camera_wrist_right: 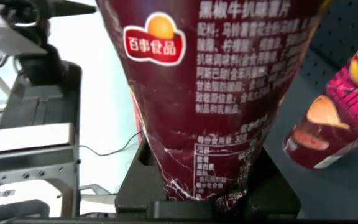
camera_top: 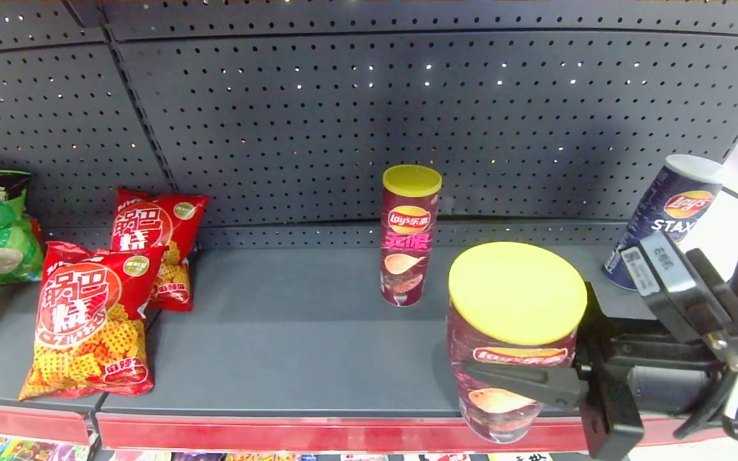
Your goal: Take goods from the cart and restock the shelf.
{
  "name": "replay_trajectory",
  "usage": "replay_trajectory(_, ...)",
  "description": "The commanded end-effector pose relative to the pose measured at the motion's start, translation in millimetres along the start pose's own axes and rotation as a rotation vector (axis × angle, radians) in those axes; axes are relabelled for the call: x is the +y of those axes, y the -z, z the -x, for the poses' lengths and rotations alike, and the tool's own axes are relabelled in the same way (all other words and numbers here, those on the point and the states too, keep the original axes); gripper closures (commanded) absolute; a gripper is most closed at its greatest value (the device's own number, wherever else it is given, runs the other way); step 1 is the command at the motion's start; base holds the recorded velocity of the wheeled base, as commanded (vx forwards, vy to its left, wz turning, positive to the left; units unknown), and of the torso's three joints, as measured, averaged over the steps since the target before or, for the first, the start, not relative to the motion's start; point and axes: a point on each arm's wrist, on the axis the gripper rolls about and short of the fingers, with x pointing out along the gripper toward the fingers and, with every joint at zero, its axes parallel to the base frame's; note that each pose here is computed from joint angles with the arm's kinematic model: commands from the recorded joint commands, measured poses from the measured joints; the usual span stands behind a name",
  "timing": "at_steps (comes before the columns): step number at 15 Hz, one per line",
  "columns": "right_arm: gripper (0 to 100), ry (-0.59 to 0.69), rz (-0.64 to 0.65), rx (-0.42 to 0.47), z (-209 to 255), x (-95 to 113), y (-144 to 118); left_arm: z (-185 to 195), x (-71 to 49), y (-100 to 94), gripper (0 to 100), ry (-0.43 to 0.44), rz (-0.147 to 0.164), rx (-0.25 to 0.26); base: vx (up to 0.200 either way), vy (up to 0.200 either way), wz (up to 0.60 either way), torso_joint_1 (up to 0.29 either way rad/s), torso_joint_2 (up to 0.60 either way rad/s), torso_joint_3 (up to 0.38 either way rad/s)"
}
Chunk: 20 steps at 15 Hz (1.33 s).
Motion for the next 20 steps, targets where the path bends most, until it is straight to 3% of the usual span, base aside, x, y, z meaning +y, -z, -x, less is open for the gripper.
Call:
replay_trajectory(1, 100, 0.000, -0.007, 0.009, -12, -8, 1, 0, 0.0, 0.4, 0, 0.001, 0.000, 0.002, 0.000, 0.000, 0.00, 0.000, 0.00, 0.000)
replay_trajectory(6, 100, -0.003, -0.023, 0.018, -18, -12, 3, 1, -0.3, 0.5, 0, 0.031, -0.004, -0.010, 0.000, 0.000, 0.00, 0.000, 0.00, 0.000)
replay_trajectory(8, 100, -0.001, -0.026, 0.019, -15, -10, 4, 1, -0.3, 0.5, 0, 0.053, -0.028, -0.021, 0.000, 0.000, 0.00, 0.000, 0.00, 0.000)
replay_trajectory(10, 100, 0.015, -0.030, 0.018, -13, -13, 3, 2, -0.6, 0.1, 0, 0.068, -0.080, -0.029, 0.000, 0.000, 0.00, 0.000, 0.00, 0.000)
replay_trajectory(13, 100, 0.033, -0.029, 0.010, -9, -15, 1, 3, -0.5, -0.3, 0, 0.087, -0.081, -0.047, 0.000, 0.000, 0.00, 0.000, 0.00, 0.000)
replay_trajectory(14, 100, 0.033, -0.033, 0.009, -8, -15, 1, 8, 0.0, -19.4, 0, 0.105, -0.053, -0.126, 0.000, 0.000, 0.00, 0.000, 0.00, 0.000)
replay_trajectory(15, 100, 0.036, -0.033, 0.007, -7, -14, 0, 7, 0.1, -46.4, 0, 0.131, -0.016, -0.165, 0.000, 0.000, 0.00, 0.000, 0.00, 0.000)
replay_trajectory(17, 100, 0.034, -0.039, 0.011, -8, -14, 2, 7, -0.3, -79.2, 0, 0.166, 0.001, -0.210, 0.000, 0.000, 0.00, 0.000, 0.00, 0.000)
replay_trajectory(20, 100, 0.036, -0.041, 0.007, -8, -15, 0, -29, -8.5, -124.3, 0, 0.282, -0.011, -0.127, 0.000, 0.000, 0.00, 0.000, 0.00, 0.000)
